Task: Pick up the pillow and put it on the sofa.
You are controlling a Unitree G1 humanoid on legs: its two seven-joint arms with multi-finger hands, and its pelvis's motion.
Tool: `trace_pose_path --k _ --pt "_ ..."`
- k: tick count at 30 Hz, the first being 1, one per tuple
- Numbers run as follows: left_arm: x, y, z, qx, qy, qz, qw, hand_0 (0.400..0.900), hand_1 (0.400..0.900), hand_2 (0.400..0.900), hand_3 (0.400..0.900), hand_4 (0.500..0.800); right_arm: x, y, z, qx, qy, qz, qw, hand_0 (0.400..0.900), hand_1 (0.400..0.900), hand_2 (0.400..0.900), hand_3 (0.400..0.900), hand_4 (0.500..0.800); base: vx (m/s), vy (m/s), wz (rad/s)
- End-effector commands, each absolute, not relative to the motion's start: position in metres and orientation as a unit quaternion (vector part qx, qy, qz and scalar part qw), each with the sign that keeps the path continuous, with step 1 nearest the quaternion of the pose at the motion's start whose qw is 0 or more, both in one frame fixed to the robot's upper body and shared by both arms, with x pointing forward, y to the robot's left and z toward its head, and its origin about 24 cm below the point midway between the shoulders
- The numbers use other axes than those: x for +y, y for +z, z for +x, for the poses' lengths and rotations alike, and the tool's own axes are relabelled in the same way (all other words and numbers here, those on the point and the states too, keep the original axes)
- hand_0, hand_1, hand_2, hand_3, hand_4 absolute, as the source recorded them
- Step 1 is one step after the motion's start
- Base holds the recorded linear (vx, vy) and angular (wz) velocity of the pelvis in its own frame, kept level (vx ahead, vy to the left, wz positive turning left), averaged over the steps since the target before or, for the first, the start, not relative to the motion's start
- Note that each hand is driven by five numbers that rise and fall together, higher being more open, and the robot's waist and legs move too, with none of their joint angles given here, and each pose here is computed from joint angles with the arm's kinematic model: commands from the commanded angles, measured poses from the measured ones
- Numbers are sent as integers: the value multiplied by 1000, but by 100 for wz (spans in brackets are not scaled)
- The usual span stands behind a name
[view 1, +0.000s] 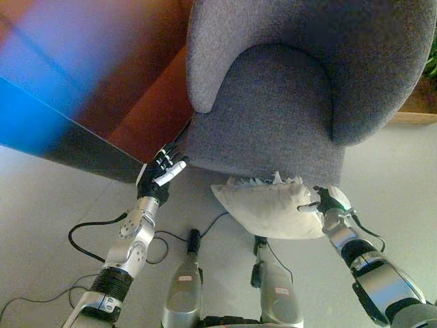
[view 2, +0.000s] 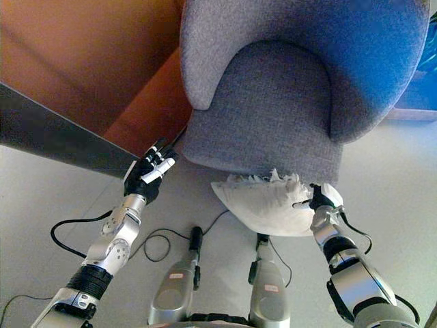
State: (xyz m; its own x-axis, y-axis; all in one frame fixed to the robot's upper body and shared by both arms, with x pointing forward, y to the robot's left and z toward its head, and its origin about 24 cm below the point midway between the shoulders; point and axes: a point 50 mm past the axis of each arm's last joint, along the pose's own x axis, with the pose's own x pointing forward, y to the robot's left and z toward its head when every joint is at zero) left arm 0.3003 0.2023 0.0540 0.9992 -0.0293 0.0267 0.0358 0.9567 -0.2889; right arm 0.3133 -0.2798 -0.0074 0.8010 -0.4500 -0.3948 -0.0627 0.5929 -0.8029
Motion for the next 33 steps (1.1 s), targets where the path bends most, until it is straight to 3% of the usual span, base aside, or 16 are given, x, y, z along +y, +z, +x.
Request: trace_pose_path --k 1,10,27,28,29,30,31,33 --pt "195 128 314 -173 -77 -128 973 900 900 900 900 800 -304 59 347 216 -149 -480 837 900 900 900 900 800 0 0 0" --pt "190 135 319 -188 -80 -125 971 900 900 900 900 800 -291 67 359 217 -89 -480 845 900 900 900 900 800 -6 7 0" --pt "177 150 323 -221 -97 -131 962 900 900 900 900 800 -285 84 370 205 -84 -486 845 900 900 900 900 800 0 1 0" --pt "176 151 324 -223 -98 -132 961 900 900 900 900 800 -286 86 371 204 -86 -490 843 875 875 875 875 785 0 0 0" --pt "176 152 324 -225 -99 -132 960 900 900 900 900 800 -286 88 372 203 -88 -495 840 724 724 724 724 694 0 0 0" --pt "175 153 324 -228 -100 -132 960 900 900 900 900 800 -287 90 372 202 -92 -500 837 453 453 453 453 532 0 0 0" --pt "174 154 324 -230 -100 -132 959 900 900 900 900 800 -287 92 373 201 -94 -503 835 400 400 400 400 500 0 0 0" --pt "174 154 324 -232 -100 -132 958 900 900 900 900 800 -289 94 373 201 -100 -507 832 400 400 400 400 500 0 0 0"
